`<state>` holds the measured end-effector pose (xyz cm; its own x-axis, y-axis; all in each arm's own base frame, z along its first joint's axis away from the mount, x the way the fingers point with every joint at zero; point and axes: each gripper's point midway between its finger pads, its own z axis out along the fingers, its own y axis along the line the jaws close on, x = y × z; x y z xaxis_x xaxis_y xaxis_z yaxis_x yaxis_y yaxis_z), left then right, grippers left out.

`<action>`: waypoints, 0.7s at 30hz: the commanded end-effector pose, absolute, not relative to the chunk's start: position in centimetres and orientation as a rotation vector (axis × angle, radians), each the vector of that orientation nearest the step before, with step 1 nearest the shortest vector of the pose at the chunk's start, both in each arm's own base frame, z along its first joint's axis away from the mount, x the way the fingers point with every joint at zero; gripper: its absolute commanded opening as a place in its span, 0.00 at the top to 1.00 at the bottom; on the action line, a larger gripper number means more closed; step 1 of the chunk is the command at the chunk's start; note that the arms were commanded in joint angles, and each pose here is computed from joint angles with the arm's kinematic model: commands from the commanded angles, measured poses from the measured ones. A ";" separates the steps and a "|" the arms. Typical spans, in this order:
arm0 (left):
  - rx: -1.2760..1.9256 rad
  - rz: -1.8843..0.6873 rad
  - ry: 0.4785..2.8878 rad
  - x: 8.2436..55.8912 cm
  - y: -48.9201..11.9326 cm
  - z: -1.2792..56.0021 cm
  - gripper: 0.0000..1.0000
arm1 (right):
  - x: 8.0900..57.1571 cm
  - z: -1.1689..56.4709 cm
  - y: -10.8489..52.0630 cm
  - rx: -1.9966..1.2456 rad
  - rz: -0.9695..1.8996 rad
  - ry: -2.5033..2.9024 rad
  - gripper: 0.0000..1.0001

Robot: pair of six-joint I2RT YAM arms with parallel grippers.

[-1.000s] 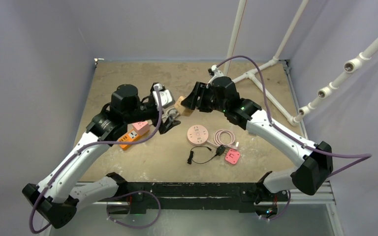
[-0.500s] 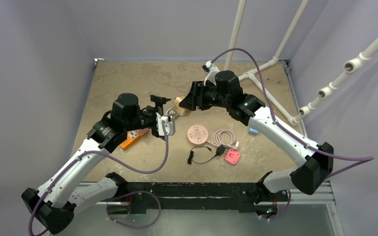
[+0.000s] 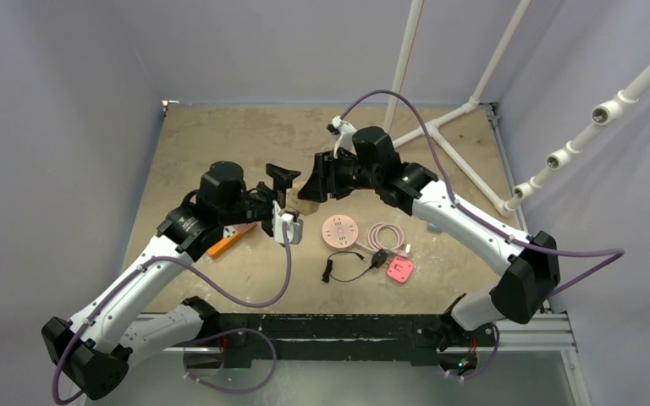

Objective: Insert the plug
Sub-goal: Pick up the plug from the center of the board.

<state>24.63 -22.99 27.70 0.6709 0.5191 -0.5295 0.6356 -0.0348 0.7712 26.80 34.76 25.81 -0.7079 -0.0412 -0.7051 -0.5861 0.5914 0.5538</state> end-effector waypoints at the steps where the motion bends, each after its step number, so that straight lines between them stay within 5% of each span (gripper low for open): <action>1: 1.798 -0.141 0.851 23.2 -23.4 26.3 0.01 | 26.2 30.0 36.1 -0.577 1.154 2.025 0.95; 12: 1.823 -0.153 0.887 23.2 -23.1 25.2 0.04 | 25.6 30.2 36.4 -0.615 1.176 2.017 0.93; 19: 1.744 -0.121 0.976 24.9 -23.1 25.4 0.37 | 24.9 30.5 37.1 -0.647 1.223 2.008 0.89; 21: 1.697 -0.113 1.008 25.6 -23.1 25.9 0.47 | 24.9 30.4 37.1 -0.644 1.224 2.011 0.81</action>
<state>24.28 -22.79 24.79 0.6720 0.5451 -0.5014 0.6579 -0.1283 0.7421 25.20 35.91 26.59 -0.7007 -0.0924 -0.7074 -0.6404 0.5185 0.5666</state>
